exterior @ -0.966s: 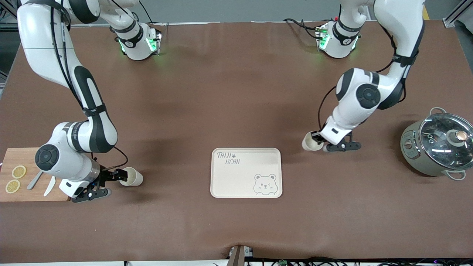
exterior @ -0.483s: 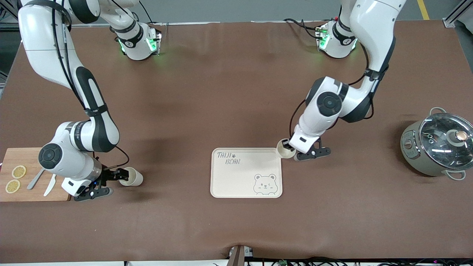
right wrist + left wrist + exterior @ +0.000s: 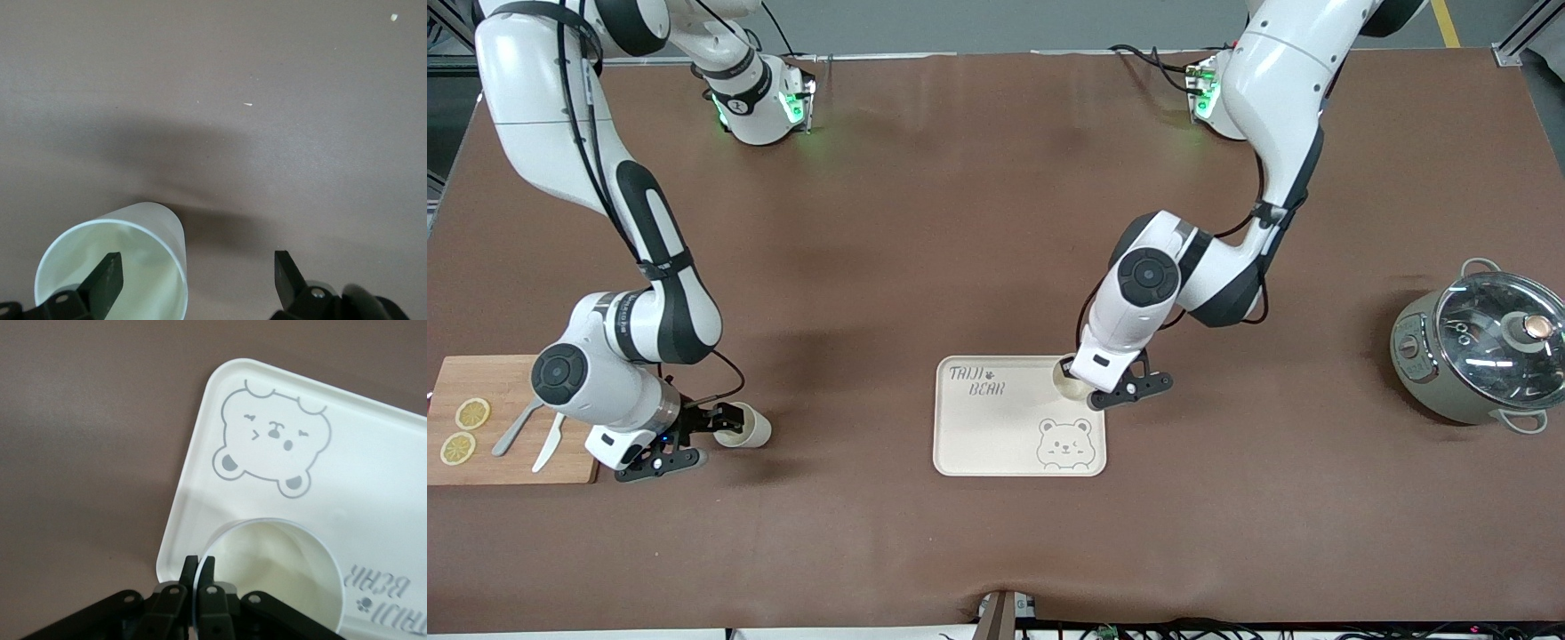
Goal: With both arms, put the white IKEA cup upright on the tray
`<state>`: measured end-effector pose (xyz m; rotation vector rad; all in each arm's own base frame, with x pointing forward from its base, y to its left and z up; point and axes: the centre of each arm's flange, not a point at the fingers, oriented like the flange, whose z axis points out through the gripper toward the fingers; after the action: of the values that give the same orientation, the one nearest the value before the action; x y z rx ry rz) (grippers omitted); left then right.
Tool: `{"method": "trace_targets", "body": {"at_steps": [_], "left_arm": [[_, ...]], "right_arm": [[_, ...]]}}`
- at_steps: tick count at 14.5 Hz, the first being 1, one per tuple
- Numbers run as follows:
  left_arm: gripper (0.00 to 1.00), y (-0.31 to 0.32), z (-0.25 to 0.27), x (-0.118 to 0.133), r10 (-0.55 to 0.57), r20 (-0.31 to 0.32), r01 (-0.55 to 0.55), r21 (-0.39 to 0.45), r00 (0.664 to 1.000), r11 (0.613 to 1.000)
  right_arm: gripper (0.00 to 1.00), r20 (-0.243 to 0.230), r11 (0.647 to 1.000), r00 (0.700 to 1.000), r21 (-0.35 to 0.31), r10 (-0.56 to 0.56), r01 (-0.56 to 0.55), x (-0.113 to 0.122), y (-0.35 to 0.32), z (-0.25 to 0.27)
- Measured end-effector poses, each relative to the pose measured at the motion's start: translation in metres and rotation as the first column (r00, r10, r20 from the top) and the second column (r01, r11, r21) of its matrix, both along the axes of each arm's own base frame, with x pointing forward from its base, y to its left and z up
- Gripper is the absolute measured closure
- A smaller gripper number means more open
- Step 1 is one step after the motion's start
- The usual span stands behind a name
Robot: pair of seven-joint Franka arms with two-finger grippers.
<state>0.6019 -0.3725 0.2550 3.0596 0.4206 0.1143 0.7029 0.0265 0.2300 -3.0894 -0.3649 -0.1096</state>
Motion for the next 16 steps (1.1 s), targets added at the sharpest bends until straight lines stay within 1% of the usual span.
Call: {"method": "trace_targets", "body": {"at_steps": [3, 9, 11, 12, 15, 16], "left_arm": [[0.96, -0.001, -0.016, 0.003, 0.009, -0.003, -0.009, 0.019, 1.000, 1.000], [0.96, -0.002, -0.016, 0.006, 0.012, 0.001, -0.012, 0.016, 1.000, 1.000], [0.96, -0.002, -0.015, 0.006, 0.019, 0.003, -0.019, 0.015, 1.000, 1.000], [0.96, -0.002, -0.015, 0.007, 0.022, 0.006, -0.022, 0.013, 1.000, 1.000], [0.96, -0.003, -0.014, 0.008, 0.020, 0.017, -0.020, 0.012, 1.000, 1.000], [0.96, -0.003, -0.015, 0.008, 0.021, 0.019, -0.021, 0.010, 1.000, 1.000]], "right_arm": [[0.00, 0.003, 1.000, 1.000, 0.000, 0.006, -0.006, -0.001, 0.005, -0.005], [0.00, 0.002, 1.000, 1.000, -0.001, 0.007, -0.007, -0.002, 0.005, -0.009], [0.03, 0.002, 1.000, 1.000, -0.001, 0.007, -0.007, -0.002, 0.005, -0.009], [0.11, 0.002, 1.000, 1.000, -0.001, 0.007, -0.007, -0.002, 0.005, -0.010], [0.45, 0.001, 1.000, 1.000, 0.000, 0.007, -0.007, -0.002, 0.006, -0.010], [0.55, 0.001, 1.000, 1.000, 0.000, 0.008, -0.008, -0.002, 0.007, -0.010]]}}
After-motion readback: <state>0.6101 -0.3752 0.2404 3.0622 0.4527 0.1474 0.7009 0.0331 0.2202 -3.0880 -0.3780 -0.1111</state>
